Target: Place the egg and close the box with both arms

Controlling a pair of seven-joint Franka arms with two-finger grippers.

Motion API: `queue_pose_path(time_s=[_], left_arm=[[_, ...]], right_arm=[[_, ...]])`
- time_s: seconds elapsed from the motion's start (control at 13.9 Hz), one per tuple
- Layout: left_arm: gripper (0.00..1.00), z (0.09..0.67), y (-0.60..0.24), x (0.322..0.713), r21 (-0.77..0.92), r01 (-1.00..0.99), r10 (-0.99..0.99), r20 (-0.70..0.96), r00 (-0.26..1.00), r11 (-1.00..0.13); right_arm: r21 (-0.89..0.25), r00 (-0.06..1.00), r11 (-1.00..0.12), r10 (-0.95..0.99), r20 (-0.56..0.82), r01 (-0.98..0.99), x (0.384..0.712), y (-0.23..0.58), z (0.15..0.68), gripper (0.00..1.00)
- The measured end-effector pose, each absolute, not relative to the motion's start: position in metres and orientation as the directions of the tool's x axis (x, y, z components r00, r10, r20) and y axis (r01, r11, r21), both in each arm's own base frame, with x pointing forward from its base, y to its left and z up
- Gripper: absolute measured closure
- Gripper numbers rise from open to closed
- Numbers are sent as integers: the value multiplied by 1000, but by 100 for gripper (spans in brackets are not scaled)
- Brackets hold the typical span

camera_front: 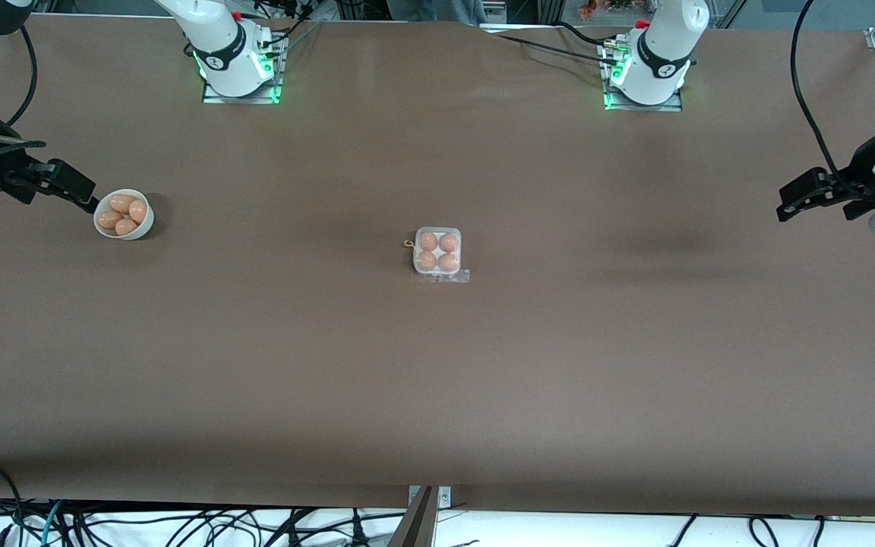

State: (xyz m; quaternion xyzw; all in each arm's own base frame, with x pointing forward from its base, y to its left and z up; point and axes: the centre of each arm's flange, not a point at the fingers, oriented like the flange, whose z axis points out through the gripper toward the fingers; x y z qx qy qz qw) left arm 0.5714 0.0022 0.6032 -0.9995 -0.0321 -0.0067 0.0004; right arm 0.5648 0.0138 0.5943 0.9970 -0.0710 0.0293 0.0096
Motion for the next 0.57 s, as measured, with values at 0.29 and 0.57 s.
queue_pose_path(time_s=[0.29,0.57], left_arm=[[0,612,3,566,1,65,65,27,997,-998],[0,610,3,566,0,65,65,21,998,-998]], right_arm=[[15,988,-990,-141,57,-142,565,14,594,0],[16,989,-990,-141,53,-142,564,14,594,0]])
